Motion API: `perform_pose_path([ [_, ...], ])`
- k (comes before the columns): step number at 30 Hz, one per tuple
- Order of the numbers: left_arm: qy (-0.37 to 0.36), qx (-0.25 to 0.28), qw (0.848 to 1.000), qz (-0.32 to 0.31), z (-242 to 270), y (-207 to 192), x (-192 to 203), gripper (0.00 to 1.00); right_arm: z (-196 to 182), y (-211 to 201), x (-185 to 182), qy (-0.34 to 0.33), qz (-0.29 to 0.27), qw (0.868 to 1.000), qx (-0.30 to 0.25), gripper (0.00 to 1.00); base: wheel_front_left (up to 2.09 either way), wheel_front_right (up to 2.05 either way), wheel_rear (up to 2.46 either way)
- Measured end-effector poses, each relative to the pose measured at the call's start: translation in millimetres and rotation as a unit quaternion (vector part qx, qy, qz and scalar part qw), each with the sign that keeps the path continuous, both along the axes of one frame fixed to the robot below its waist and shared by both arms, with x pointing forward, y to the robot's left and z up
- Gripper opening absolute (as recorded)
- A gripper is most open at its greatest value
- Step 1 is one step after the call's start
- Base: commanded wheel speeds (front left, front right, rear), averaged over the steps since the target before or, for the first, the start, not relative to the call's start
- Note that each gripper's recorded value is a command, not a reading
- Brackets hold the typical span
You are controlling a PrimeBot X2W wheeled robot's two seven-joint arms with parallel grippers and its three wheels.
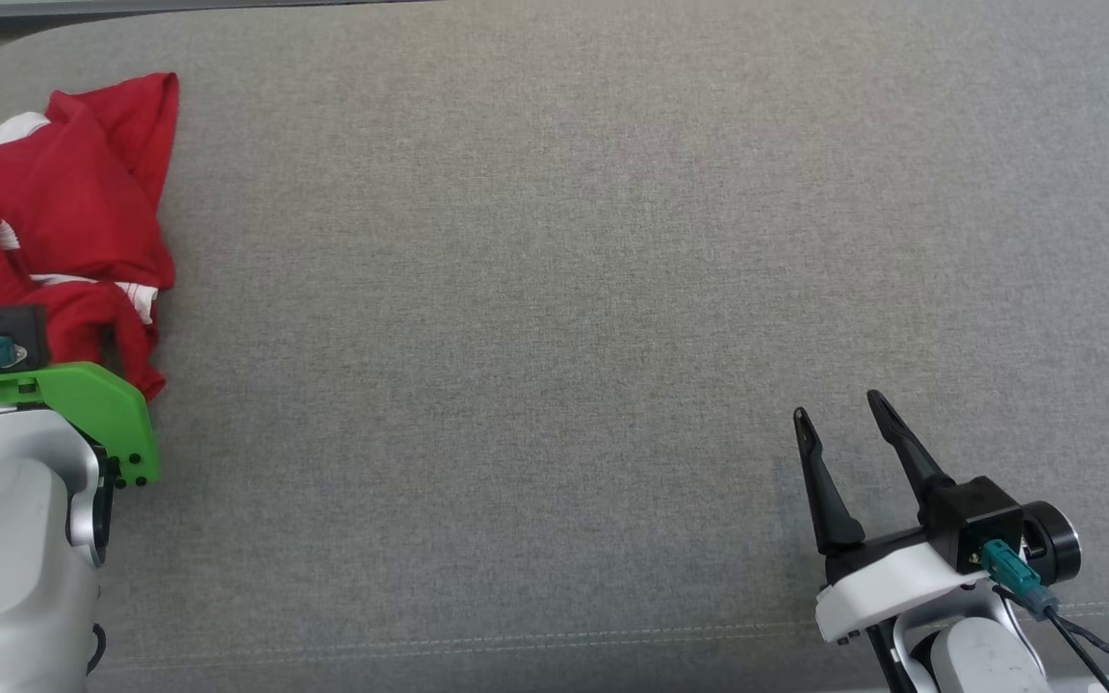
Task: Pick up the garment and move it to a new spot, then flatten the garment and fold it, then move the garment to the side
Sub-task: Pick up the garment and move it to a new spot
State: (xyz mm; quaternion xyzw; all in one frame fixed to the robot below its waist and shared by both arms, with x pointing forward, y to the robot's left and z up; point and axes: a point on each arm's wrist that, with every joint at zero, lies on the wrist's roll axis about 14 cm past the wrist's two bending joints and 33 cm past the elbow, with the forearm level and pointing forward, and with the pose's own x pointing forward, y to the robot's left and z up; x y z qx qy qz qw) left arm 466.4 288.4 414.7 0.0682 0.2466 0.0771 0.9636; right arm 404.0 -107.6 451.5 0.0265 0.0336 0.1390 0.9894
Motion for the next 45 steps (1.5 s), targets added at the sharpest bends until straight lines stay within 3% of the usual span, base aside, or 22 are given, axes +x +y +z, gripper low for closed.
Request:
perform_pose_path([
  [3,0.012,0.003,1.0,0.002,-12.2,-2.7,5.1,0.0,-6.8,-6.3,0.3,0.009,-0.009,1.0,-0.002,1.0,0.0,0.0,0.0],
  [10,-0.018,0.004,1.0,-0.01,-6.3,-11.7,13.3,0.0,-7.2,-11.0,-1.1,0.011,-0.016,1.0,-0.003,1.0,0.0,0.0,0.0],
  [16,-0.106,0.006,0.993,-0.049,40.6,-32.1,23.0,0.0,0.9,-7.3,-4.9,0.002,-0.012,1.0,0.004,1.0,0.0,0.0,0.0],
  [21,-0.208,0.009,0.971,-0.114,106.3,-75.8,26.6,0.0,12.1,-2.1,-8.9,-0.011,-0.005,1.0,0.009,1.0,0.0,0.0,0.0],
  [26,-0.259,-0.016,0.948,-0.182,148.1,-133.7,23.4,0.0,19.7,-7.1,-16.9,-0.02,-0.012,1.0,0.009,1.0,0.0,0.0,0.0],
  [33,-0.25,-0.075,0.922,-0.286,150.7,-233.9,15.1,0.0,25.2,-33.5,-30.0,-0.027,-0.051,0.998,0.001,1.0,0.0,0.0,0.0],
  [45,-0.19,-0.126,0.852,-0.471,129.4,-392.8,-3.4,0.0,28.4,-92.8,-66.8,-0.024,-0.147,0.989,-0.009,1.0,0.0,0.0,0.0],
])
